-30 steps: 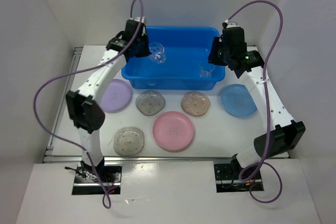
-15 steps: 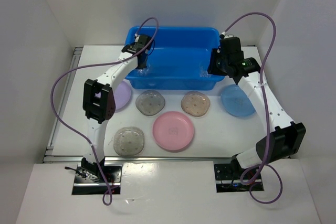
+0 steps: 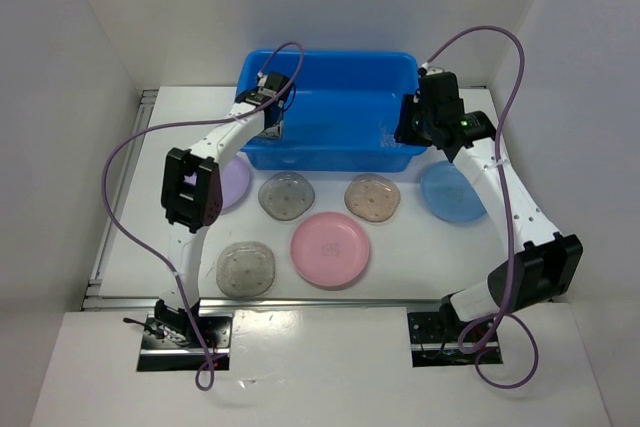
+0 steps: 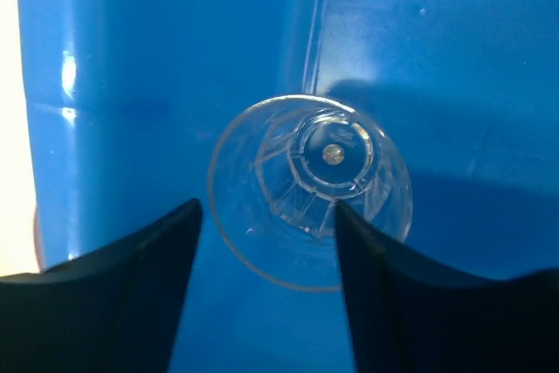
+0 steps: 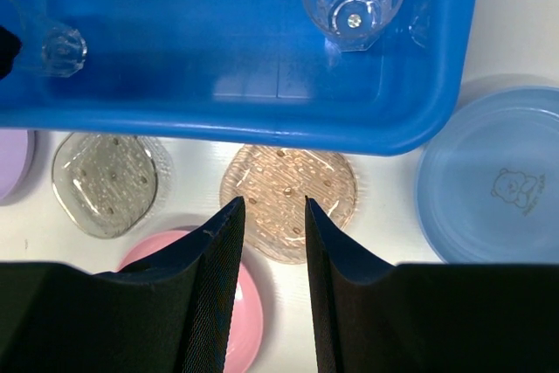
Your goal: Place the mixed dishes into the plastic bin
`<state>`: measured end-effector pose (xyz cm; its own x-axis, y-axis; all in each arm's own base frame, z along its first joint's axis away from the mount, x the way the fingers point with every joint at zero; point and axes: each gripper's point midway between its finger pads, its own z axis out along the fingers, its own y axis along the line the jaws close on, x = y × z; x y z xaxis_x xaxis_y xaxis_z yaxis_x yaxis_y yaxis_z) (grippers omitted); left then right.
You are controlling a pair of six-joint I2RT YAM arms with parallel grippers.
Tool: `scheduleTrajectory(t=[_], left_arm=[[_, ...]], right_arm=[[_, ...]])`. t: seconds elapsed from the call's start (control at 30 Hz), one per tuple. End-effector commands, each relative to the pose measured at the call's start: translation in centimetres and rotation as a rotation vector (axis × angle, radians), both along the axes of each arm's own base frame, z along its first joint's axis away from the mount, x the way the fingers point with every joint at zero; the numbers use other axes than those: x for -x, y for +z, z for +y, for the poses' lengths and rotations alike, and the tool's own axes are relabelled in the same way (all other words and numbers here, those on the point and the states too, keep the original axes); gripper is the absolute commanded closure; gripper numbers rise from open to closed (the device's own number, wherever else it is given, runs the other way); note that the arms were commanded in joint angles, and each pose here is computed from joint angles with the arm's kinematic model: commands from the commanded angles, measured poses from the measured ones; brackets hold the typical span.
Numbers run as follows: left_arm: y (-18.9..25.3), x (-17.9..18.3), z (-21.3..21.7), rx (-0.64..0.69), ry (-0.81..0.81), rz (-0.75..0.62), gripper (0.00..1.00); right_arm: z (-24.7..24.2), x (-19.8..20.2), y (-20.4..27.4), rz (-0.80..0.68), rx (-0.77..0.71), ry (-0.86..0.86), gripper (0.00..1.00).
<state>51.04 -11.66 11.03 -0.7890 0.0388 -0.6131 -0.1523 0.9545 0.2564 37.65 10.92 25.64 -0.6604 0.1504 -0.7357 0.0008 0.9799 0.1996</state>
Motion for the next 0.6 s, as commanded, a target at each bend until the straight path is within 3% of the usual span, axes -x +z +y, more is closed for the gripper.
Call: scheduleTrajectory(t=[0.0, 0.1, 0.23, 0.43, 0.57], left_arm=[[1.7, -0.7, 0.3, -0.006, -0.003, -0.047, 0.25], [4.8, -0.9, 0.3, 0.018, -0.002, -0.111, 0.19], [10.3, -1.2, 0.1, 0.062, 0.000, -0.226, 0.16], [18.4, 0.7, -0.6, 0.181, -0.057, -0.360, 0.15], [22.8, 2.9, -1.3, 0.276, -0.117, -0.428, 0.15]], right_arm=[[1.3, 0.8, 2.0, -0.063, -0.057, 0.064, 0.60], [3.9, 2.7, 2.7, -0.086, -0.089, 0.193, 0.59], [7.2, 6.1, 1.0, -0.007, -0.070, 0.320, 0.57], [10.3, 13.4, -7.5, 0.315, -0.040, 0.410, 0.55], [10.3, 17.8, -13.1, 0.529, -0.002, 0.378, 0.55]])
